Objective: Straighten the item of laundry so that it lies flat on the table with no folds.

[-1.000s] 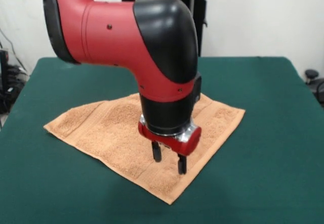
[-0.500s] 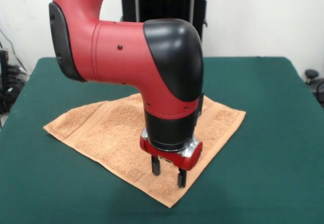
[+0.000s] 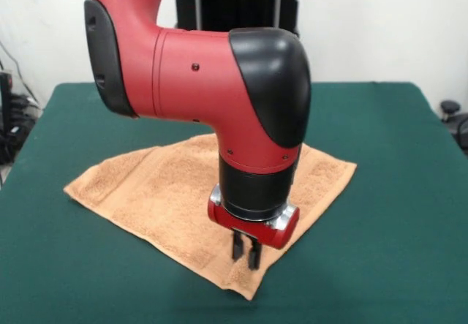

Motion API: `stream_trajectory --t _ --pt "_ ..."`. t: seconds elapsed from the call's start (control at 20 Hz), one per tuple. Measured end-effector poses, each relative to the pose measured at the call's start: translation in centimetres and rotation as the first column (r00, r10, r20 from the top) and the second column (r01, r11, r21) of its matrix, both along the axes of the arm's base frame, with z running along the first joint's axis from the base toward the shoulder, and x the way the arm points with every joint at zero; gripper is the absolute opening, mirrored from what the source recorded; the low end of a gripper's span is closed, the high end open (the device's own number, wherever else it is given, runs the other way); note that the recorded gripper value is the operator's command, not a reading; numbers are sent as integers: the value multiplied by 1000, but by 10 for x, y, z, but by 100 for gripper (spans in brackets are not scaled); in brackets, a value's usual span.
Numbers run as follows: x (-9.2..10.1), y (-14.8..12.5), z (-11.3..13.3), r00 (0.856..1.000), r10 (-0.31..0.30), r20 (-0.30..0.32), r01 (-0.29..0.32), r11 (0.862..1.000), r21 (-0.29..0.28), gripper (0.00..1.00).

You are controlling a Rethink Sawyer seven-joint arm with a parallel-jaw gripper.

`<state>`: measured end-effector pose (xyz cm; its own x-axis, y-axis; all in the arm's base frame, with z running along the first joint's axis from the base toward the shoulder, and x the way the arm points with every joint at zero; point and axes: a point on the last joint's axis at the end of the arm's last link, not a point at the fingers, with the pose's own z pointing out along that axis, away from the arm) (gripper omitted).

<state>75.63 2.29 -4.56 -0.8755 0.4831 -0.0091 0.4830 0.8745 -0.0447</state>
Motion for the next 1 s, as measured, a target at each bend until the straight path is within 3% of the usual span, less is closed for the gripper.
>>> stream_trajectory --t 0.75,1.0 --pt "1 1 -1 1000 5 9 -5 1000 -2 0" --pt "11 -6 -2 999 -33 38 30 998 63 0"
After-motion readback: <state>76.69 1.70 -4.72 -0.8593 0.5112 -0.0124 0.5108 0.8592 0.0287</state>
